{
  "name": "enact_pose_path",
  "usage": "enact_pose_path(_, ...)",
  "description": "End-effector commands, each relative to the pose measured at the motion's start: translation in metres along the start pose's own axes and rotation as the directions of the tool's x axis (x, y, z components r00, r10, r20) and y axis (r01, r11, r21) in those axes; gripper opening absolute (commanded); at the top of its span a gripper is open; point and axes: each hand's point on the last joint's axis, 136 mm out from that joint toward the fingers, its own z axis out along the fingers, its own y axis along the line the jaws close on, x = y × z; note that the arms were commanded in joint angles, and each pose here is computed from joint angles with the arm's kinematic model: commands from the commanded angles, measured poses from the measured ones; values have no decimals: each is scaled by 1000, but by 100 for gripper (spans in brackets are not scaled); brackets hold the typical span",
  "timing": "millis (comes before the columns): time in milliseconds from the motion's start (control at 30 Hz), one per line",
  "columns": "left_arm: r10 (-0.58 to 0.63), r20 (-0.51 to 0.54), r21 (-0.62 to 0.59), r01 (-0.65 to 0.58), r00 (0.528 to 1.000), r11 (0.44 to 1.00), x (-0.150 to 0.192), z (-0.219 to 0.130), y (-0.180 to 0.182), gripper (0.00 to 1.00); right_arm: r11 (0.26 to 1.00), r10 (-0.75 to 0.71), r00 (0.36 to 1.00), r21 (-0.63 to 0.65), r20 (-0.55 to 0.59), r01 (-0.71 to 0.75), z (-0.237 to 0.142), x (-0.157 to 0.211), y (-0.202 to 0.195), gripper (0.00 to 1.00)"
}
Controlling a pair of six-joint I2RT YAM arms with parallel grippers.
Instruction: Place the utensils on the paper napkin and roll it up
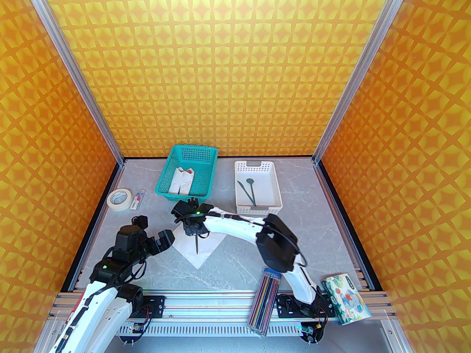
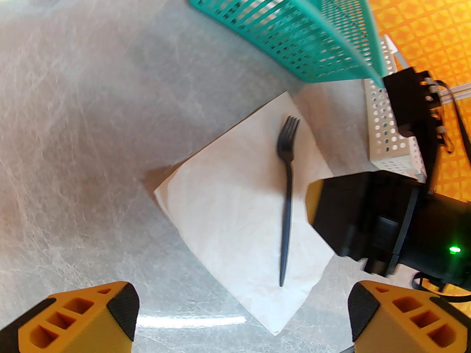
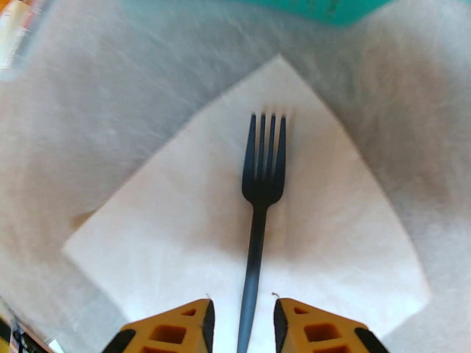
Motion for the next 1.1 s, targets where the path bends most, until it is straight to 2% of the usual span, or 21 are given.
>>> enact_pose_path(0,55,49,16,-56,997,998,-15,-14,-13,99,999,-41,997,25,65,39,-29,-15,-13,36)
enact_pose_path(133,148,90,24,-150,985,988,-33,-34,-30,99,997,-67,994,33,89,64,-48,-22,-23,39)
enact_pose_path(267,276,153,31,-284,949,958,-52,-58,-50,99,997,-69,990,27,124,66,-68,-34,-36,42)
enact_pose_path(567,471,337,36,-511,815,859,-88,-95,-90,99,995,-46,983,91,180,30,-100,-61,-102,48)
enact_pose_path(733,569,428,34,-642,702,766,-96,-109,-110,99,994,-13,983,106,186,-7,-112,-74,-140,50)
enact_pose_path(867,629,482,22,-725,611,688,-96,-113,-120,99,997,27,983,68,179,-40,-113,-87,-166,51)
enact_pose_path(1067,672,473,35,-774,570,632,-88,-104,-121,99,994,83,984,52,155,-92,-103,-107,-208,51)
